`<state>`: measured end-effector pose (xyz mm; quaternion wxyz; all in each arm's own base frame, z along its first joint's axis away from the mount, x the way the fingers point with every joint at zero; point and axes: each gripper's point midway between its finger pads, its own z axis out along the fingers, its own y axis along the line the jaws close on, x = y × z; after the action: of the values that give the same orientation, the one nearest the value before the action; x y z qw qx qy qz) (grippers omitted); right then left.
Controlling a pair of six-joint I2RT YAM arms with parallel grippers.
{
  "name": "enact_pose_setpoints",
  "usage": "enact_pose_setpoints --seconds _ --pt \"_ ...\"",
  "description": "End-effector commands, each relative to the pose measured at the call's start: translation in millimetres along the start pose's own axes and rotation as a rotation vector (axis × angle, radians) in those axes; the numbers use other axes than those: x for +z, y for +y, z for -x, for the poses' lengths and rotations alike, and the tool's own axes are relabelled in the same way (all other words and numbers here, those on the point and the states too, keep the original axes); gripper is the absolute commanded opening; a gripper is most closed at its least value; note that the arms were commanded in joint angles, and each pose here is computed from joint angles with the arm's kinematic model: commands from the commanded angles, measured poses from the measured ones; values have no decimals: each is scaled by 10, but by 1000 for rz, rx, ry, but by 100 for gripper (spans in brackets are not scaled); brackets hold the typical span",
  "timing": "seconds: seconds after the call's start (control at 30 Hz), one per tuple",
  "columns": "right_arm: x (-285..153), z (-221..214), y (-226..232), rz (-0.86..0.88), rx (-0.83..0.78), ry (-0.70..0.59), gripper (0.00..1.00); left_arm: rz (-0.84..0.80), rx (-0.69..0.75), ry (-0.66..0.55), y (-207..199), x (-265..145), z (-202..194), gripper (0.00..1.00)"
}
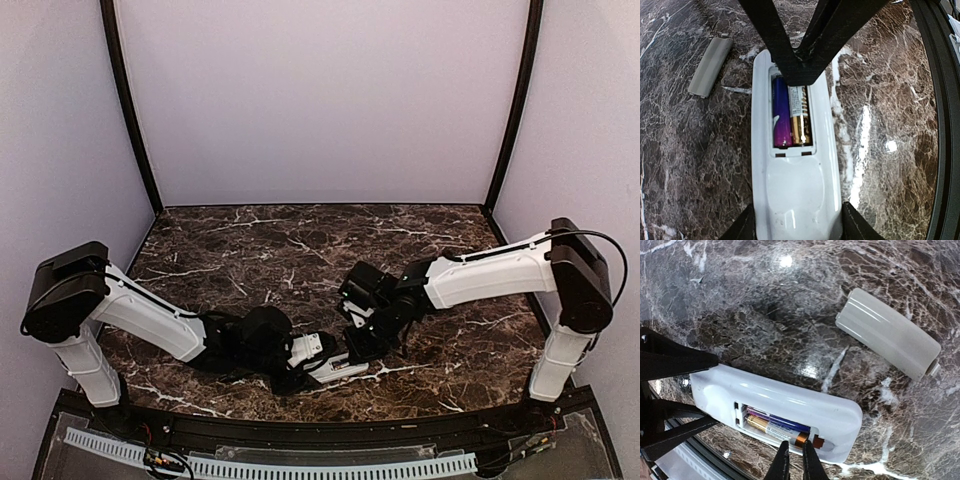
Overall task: Load the batteries into the remote control
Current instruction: Load the battery into the battery compartment.
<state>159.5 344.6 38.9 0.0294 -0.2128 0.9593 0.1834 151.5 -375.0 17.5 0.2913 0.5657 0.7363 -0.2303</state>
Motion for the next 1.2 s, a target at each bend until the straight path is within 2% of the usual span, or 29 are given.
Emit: enact_pose_setpoints --seconds 0.0,0.13,0.37,0.53,0.77,1.17 --pt "207 -276 -381 -213 -11 97 11 -4 -1 101 -19 62 -271 33" --pt "120 -187 -309 -216 -42 76 13 -1 1 101 -15 55 -266 33" --pt "-140 -31 6 -93 -77 24 19 2 5 103 -9 53 -270 33" --pt "-211 11 16 -80 -76 12 21 0 5 105 -12 55 -276 33" --pt "-205 127 42 -53 -84 -9 7 1 5 106 -11 55 -276 34" --pt "8 80 -18 -31 -68 20 2 1 3 113 -10 60 -290 34"
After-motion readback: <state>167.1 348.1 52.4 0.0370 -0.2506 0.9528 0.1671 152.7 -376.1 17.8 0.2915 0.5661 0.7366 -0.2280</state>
